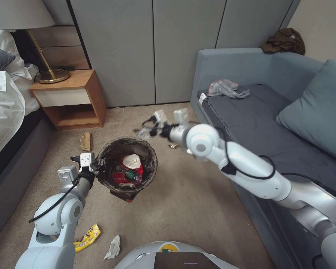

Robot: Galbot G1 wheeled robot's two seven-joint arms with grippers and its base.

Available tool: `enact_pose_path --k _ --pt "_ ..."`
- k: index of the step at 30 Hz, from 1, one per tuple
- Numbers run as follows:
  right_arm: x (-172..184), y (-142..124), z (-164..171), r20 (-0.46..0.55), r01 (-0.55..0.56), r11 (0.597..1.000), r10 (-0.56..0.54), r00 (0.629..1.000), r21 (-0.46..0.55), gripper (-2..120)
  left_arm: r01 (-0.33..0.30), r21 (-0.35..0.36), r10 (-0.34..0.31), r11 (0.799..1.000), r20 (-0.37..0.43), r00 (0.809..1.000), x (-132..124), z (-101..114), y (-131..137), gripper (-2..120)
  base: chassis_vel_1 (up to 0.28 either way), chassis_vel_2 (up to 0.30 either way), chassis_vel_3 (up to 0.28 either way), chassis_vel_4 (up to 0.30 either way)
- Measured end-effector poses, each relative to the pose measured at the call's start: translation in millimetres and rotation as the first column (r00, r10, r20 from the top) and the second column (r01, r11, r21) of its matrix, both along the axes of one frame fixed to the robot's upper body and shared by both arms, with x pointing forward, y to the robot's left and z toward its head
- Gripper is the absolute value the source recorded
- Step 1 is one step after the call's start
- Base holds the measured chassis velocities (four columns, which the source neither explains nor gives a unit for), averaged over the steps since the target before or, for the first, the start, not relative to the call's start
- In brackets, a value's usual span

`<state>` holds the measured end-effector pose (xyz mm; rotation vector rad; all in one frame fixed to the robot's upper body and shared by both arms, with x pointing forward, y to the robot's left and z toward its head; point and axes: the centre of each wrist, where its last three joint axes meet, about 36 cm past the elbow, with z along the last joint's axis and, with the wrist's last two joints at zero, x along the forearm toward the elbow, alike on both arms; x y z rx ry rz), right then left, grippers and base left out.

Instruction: Pick up the trash bin, then pick up the garbage from the floor and place it into the trash bin.

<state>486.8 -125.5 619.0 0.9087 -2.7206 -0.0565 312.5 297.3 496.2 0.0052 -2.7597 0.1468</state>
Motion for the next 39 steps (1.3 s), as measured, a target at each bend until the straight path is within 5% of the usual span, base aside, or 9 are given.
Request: enact_pose_path --k 4,7,9,12,15,17,19,26,39 --pt "5.0 -42.3 -2.5 0.15 0.202 0.979 -0.203 0.968 0.028 100 0.001 -0.002 -0.001 1.0 0.006 1.0 -0.1 1.3 -0.4 5 0.0 0.0 0.0 0.0" --pt "2.6 -76.9 -4.9 0.239 0.322 0.946 -0.323 0.916 0.047 100 0.003 0.002 -0.003 1.0 0.01 1.0 -0.3 2.7 -0.4 5 0.0 0.0 0.0 0.0" --pt "-6.2 -112.2 -11.8 0.337 0.429 0.902 -0.422 0.841 0.059 100 0.005 0.004 -0.005 1.0 0.013 1.0 -0.2 3.6 -0.2 5 0.0 0.0 0.0 0.0" --pt "-15.5 -128.0 -19.9 0.384 0.477 0.877 -0.461 0.8 0.059 100 0.005 0.006 -0.006 1.0 0.015 1.0 -0.3 4.2 -0.3 5 0.0 0.0 0.0 0.0" --pt "-57.9 -161.6 -61.5 0.449 0.591 0.805 -0.548 0.706 0.055 100 0.007 0.006 -0.007 1.0 0.017 1.0 -0.2 3.5 -1.9 5 0.0 0.0 0.0 0.0" --pt "-61.1 -162.5 -65.0 0.451 0.595 0.802 -0.551 0.702 0.055 100 0.007 0.006 -0.007 1.0 0.017 1.0 -0.2 3.4 -2.1 5 0.0 0.0 0.0 0.0" --pt "-91.1 -162.2 -106.3 0.483 0.634 0.772 -0.572 0.663 0.044 100 0.008 0.006 -0.008 1.0 0.017 1.0 -0.1 2.4 -3.0 5 0.0 0.0 0.0 0.0" --pt "-148.5 -140.1 -184.9 0.465 0.675 0.735 -0.617 0.635 0.053 100 0.007 0.007 -0.007 1.0 0.014 1.0 -1.4 0.9 -3.9 5 0.0 0.0 0.0 0.0" --pt "-143.2 -133.7 -211.9 0.471 0.684 0.728 -0.622 0.625 0.055 100 0.012 0.006 -0.012 1.0 0.019 1.0 -3.6 2.2 -4.7 5 0.0 0.0 0.0 0.0"
